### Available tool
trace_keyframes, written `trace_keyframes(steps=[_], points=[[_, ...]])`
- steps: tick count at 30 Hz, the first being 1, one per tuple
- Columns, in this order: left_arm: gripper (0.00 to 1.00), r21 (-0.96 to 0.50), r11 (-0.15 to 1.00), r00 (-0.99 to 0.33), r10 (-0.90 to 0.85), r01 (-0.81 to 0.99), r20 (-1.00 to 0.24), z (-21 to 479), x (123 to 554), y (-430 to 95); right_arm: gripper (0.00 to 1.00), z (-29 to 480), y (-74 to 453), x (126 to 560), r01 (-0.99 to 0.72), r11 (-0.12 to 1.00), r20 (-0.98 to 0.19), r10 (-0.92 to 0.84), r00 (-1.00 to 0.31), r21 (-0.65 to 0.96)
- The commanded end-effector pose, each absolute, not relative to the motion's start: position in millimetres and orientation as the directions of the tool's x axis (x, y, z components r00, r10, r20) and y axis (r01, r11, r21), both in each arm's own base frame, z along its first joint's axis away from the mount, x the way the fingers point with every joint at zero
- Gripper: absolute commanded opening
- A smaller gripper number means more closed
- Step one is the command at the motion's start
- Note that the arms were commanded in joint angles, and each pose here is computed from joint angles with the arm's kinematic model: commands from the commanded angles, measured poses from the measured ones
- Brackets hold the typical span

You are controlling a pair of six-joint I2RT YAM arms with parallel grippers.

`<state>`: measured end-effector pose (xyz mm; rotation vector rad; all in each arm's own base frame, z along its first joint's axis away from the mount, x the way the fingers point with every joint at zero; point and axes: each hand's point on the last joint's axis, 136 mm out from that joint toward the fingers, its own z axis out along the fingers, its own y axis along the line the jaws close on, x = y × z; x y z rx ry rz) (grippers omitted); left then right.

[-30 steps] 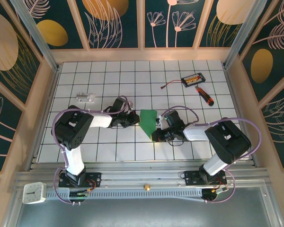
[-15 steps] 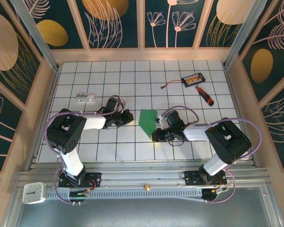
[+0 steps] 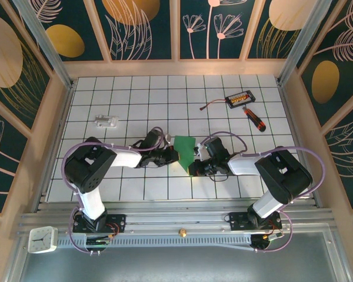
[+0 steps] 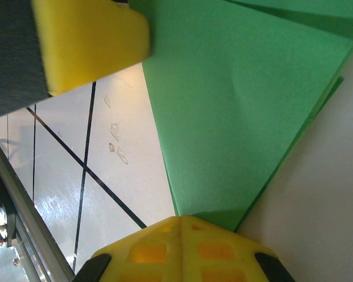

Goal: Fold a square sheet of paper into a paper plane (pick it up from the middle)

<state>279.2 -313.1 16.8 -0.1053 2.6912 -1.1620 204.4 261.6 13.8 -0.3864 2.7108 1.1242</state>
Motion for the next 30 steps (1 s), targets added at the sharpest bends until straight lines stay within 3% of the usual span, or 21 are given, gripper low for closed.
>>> trace_keyframes(steps=[1, 12, 30], points=[[0.00, -0.704, 0.711, -0.980, -0.142, -0.002, -0.140, 7, 277, -312, 0.00, -39, 211, 163, -0.175, 0.839, -0.040, -0.181, -0.983, 0.515], [0.00, -0.592, 0.804, -0.965, -0.190, -0.047, -0.181, -15, 298, -280, 0.00, -41, 209, 160, -0.175, 0.844, -0.036, -0.182, -0.983, 0.507], [0.00, -0.567, 0.820, -0.943, -0.247, -0.081, -0.223, -16, 331, -247, 0.00, -42, 206, 158, -0.171, 0.848, -0.030, -0.181, -0.983, 0.502]])
